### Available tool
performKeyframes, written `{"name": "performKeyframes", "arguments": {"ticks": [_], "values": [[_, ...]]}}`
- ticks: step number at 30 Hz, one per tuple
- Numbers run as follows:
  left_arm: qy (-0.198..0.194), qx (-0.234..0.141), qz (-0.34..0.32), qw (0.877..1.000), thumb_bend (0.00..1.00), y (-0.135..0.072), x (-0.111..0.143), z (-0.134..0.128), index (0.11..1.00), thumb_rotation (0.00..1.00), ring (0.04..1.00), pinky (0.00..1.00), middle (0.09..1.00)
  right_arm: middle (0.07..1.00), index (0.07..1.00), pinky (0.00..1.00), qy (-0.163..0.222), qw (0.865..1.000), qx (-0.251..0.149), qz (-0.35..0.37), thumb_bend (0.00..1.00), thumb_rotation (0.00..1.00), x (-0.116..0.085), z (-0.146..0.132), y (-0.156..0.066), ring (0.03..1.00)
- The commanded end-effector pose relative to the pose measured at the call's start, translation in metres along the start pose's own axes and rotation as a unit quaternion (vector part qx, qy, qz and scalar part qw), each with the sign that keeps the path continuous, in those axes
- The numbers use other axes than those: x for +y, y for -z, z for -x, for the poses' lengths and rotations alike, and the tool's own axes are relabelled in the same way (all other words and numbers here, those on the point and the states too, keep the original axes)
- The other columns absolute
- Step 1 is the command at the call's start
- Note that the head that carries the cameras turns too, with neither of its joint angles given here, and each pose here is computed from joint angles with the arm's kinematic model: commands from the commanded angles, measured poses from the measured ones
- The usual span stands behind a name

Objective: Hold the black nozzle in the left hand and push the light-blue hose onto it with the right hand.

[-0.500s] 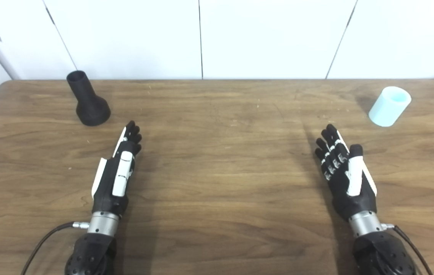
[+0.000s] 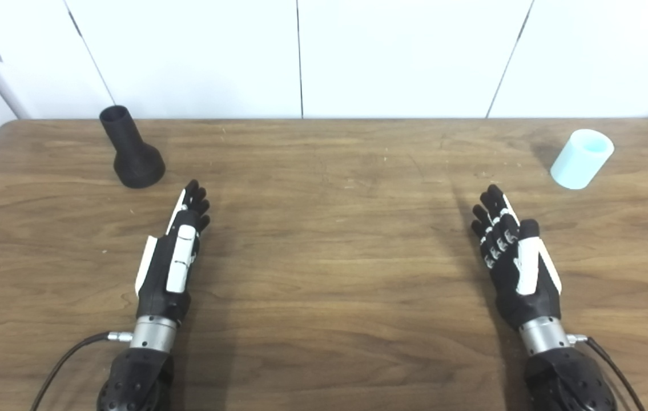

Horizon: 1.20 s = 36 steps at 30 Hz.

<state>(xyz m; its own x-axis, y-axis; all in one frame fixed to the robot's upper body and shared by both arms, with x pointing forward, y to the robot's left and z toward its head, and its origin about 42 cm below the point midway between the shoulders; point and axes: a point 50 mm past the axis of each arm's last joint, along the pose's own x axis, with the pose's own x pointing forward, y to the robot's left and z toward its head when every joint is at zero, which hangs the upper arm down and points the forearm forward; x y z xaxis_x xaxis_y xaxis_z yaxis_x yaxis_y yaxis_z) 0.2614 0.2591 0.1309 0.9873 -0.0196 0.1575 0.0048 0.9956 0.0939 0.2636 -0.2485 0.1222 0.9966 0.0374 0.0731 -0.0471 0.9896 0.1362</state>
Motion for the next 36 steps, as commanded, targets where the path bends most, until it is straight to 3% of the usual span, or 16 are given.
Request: {"name": "performKeyframes", "arguments": {"ticks": [1, 11, 24, 29, 36], "values": [[-0.006, -0.004, -0.001, 1.000, 0.55, 0.001, -0.002, -0.002, 0.990, 1.00, 0.986, 0.97, 0.981, 1.000, 1.000, 1.00, 0.004, 1.000, -0.005, 0.010, 0.54, 1.00, -0.005, 0.000, 0.005, 1.000], [-0.007, 0.001, -0.002, 1.000, 0.53, 0.002, -0.003, -0.001, 0.983, 1.00, 0.980, 0.97, 0.975, 1.000, 0.997, 1.00, 0.006, 0.999, -0.024, 0.021, 0.54, 1.00, -0.008, 0.000, 0.008, 1.000], [-0.010, 0.000, -0.020, 1.000, 0.48, 0.010, -0.009, 0.000, 0.977, 0.96, 0.965, 0.95, 0.960, 0.980, 0.972, 1.00, 0.009, 0.999, -0.019, 0.028, 0.55, 1.00, -0.020, 0.002, 0.022, 0.996], [-0.008, -0.005, -0.021, 1.000, 0.51, 0.011, -0.009, 0.000, 0.973, 0.96, 0.959, 0.96, 0.954, 0.974, 0.969, 1.00, 0.009, 0.999, -0.018, 0.028, 0.55, 1.00, -0.020, 0.002, 0.022, 0.989], [-0.007, -0.007, -0.017, 1.000, 0.48, 0.013, -0.016, 0.001, 0.972, 0.98, 0.963, 0.96, 0.951, 0.973, 0.971, 1.00, 0.009, 1.000, -0.013, 0.022, 0.55, 1.00, -0.030, 0.003, 0.024, 0.987]]}}
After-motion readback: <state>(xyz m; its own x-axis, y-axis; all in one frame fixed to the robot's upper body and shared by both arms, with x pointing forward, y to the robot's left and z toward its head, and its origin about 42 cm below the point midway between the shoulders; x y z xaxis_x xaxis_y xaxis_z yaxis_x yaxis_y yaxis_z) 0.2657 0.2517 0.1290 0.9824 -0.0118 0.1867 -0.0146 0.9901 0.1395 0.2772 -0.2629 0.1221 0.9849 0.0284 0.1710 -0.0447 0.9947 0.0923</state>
